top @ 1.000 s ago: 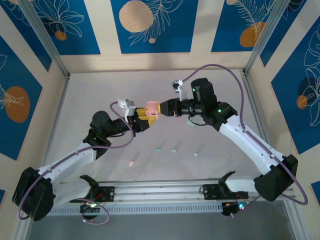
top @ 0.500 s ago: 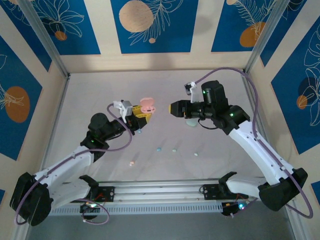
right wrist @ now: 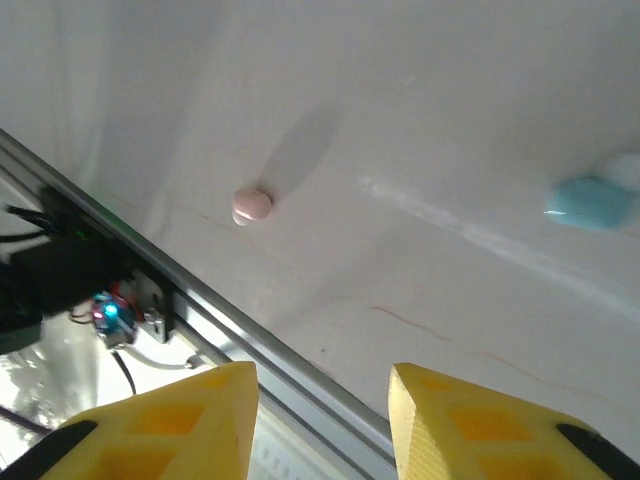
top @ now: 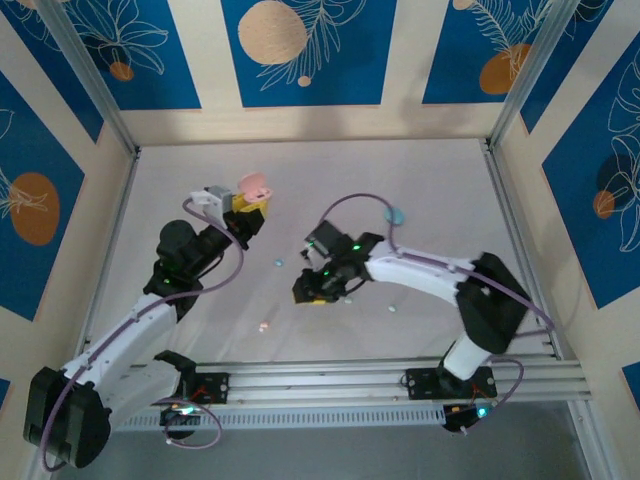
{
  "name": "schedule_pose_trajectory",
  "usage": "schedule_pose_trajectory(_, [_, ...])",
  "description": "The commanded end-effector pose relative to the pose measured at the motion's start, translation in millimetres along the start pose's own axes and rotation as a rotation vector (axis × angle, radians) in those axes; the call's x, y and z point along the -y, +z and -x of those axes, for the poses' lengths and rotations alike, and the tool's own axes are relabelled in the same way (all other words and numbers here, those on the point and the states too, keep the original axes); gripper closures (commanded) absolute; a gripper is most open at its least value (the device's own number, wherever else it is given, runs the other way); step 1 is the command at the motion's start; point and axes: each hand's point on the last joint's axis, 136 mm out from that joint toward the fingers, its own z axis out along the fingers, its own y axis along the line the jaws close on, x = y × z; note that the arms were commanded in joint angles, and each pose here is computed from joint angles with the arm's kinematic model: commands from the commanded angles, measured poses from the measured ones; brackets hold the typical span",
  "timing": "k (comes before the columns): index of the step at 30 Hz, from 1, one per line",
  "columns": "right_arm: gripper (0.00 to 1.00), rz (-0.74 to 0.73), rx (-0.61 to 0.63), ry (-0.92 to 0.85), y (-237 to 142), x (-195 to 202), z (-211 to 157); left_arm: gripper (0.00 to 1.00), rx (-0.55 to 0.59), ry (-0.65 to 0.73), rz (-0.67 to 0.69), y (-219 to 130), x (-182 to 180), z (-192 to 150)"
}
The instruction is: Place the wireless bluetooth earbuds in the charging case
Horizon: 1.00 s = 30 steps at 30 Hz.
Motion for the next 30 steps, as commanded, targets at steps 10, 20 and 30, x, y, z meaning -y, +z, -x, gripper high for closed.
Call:
schedule_pose_trajectory(10, [0.56,-0.018,-0.191,-0.023,80,-47,-15,0.76,0.075,-0.018,0.037,-13,-9,34])
schedule_pose_trajectory(20, [0.57,-0.051,-0.234,0.024,100,-48,-18,0.76,0.073,-0.014,0.027,-15,-6,37])
schedule_pose_trajectory(30, [0.53,-0.172,-0.23,0.021,112,-39,-12,0.76,0.076,-0.012,0.025,-18,-4,39])
